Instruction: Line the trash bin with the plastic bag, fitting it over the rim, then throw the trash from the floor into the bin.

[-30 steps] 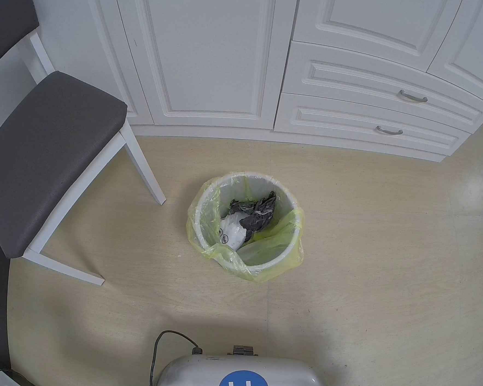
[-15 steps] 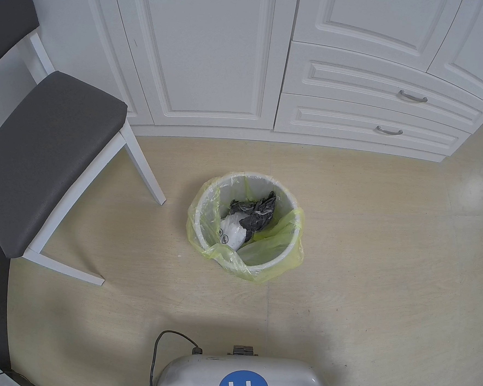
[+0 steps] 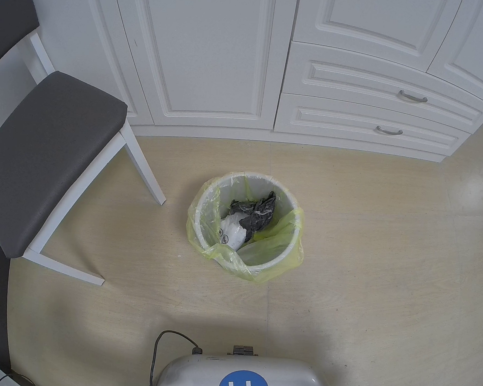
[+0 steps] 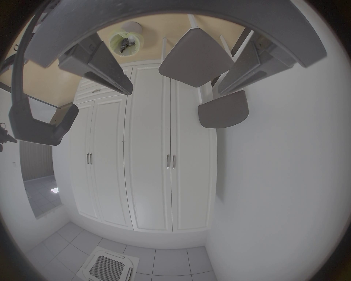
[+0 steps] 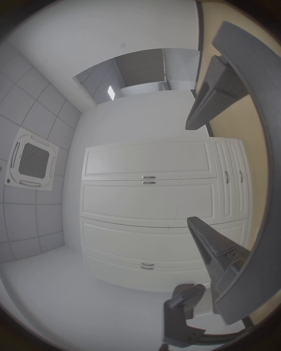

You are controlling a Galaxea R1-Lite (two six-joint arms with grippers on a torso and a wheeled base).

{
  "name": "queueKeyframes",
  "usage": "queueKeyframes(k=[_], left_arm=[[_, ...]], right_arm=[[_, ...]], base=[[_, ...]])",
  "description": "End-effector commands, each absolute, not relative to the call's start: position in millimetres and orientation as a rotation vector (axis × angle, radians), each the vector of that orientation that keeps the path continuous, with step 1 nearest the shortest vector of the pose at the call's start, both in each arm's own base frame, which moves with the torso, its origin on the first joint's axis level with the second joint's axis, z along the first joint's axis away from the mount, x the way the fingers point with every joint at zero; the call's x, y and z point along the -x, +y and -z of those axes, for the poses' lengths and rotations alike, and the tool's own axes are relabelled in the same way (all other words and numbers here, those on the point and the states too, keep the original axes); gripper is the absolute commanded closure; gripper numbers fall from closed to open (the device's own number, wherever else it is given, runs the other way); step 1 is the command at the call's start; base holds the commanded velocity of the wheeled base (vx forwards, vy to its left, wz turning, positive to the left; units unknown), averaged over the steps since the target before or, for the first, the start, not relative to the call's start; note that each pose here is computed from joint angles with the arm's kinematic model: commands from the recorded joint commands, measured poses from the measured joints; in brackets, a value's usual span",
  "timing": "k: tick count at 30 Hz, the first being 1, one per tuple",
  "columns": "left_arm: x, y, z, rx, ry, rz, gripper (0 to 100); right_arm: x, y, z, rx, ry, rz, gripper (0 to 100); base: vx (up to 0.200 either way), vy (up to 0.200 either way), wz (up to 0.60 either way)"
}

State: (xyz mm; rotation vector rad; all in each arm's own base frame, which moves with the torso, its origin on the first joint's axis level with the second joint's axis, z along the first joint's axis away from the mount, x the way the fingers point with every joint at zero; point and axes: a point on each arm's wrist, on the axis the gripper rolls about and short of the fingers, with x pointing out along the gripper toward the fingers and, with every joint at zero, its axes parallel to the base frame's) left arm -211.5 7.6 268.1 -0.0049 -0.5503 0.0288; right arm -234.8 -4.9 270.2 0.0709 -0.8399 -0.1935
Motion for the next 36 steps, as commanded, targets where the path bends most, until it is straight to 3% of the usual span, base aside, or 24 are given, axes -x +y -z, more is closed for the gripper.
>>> queueKeyframes(k=[1,11,15,21,29,36], left_arm=[[218,3,-249,0.006,-0.567,-0.051,0],[177,2,-229,0.105,-0.410,-0.081,0],[151,3,-218,0.132,-0.361,-0.133,0],[106,4,-204,0.115,-0.429,-0.137,0],[44,2,-141,-0.096,-0.406,-0.102,0],[28,2,-106,-0.039,-0.277,-0.071,0]], right_arm=[[231,-5,-268,-0.150,-0.860,0.188,0],[200,-9,-255,-0.481,-0.767,0.267,0],[184,-9,-249,-0.483,-0.715,0.273,0],[160,-9,-237,-0.469,-0.627,0.281,0],[129,-8,-228,-0.422,-0.672,0.230,0],[92,-6,-205,-0.256,-0.681,0.171,0]], base=[[0.000,0.000,0.00],[0.000,0.000,0.00],[0.000,0.000,0.00],[0.000,0.000,0.00],[0.000,0.000,0.00],[0.000,0.000,0.00]])
